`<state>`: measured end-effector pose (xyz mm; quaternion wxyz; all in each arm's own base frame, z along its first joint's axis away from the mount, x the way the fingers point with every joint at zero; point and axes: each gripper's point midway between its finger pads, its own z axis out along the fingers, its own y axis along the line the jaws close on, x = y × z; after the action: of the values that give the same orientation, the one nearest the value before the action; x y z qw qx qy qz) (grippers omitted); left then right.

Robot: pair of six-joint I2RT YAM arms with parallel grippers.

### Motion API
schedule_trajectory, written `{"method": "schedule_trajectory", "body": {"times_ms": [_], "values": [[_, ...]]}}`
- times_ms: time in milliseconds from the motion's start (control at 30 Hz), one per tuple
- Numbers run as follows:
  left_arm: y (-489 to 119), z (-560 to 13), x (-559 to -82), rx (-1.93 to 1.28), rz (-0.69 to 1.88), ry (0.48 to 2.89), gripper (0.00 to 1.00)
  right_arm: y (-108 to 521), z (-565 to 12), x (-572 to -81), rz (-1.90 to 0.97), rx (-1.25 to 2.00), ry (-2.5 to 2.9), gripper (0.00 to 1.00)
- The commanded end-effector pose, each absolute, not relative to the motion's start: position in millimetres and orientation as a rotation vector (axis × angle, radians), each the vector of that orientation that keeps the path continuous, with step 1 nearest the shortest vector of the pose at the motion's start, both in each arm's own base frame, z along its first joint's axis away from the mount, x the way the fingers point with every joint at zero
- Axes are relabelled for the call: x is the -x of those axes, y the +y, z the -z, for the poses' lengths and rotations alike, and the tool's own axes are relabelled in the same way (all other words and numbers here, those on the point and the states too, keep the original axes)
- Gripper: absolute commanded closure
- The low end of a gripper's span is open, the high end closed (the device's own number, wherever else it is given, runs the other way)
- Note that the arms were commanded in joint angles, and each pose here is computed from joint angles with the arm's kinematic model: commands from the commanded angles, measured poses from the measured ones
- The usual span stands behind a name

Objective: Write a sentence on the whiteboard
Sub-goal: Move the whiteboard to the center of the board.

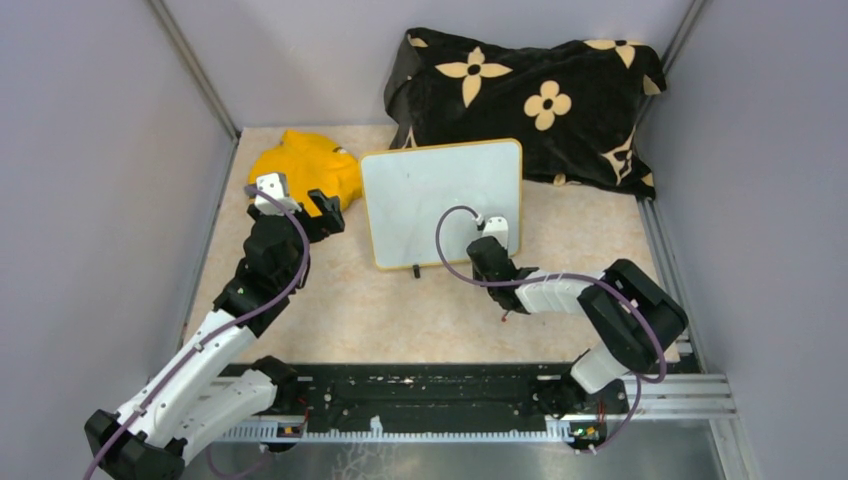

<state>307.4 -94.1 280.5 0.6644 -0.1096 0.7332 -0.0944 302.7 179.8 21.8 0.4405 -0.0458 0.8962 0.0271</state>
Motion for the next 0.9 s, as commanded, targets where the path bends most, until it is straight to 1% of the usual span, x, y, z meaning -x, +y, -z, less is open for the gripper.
{"method": "schedule_trajectory", "body": {"times_ms": [0, 133, 200, 300, 533, 600, 667, 700, 833, 867], "values": [[-98, -285, -307, 0.249, 0.247, 1.633, 0.01, 184, -35, -316, -0.096, 0.081, 2.177, 0.73], [-99, -285, -307, 0.246, 0.25, 1.634, 0.01, 180, -35, -311, -0.095, 0.096, 2.18, 0.85], [-99, -286, -307, 0.244, 0.253, 1.634, 0.01, 178, -36, -307, -0.105, 0.101, 2.179, 0.88], [-100, -287, -307, 0.244, 0.257, 1.632, 0.01, 174, -34, -296, -0.123, 0.116, 2.192, 0.9], [-102, -286, -307, 0.238, 0.266, 1.634, 0.01, 166, -26, -268, -0.154, 0.123, 2.228, 0.91], [-102, -286, -307, 0.237, 0.27, 1.635, 0.01, 168, -27, -266, -0.168, 0.124, 2.229, 0.9], [-103, -286, -307, 0.235, 0.271, 1.637, 0.01, 168, -30, -266, -0.168, 0.114, 2.232, 0.86], [-103, -286, -307, 0.234, 0.272, 1.636, 0.01, 170, -33, -267, -0.173, 0.112, 2.231, 0.83], [-102, -285, -307, 0.233, 0.266, 1.639, 0.01, 177, -59, -270, -0.236, 0.097, 2.184, 0.66], [-102, -285, -307, 0.232, 0.265, 1.638, 0.01, 178, -67, -269, -0.251, 0.095, 2.172, 0.63]]}}
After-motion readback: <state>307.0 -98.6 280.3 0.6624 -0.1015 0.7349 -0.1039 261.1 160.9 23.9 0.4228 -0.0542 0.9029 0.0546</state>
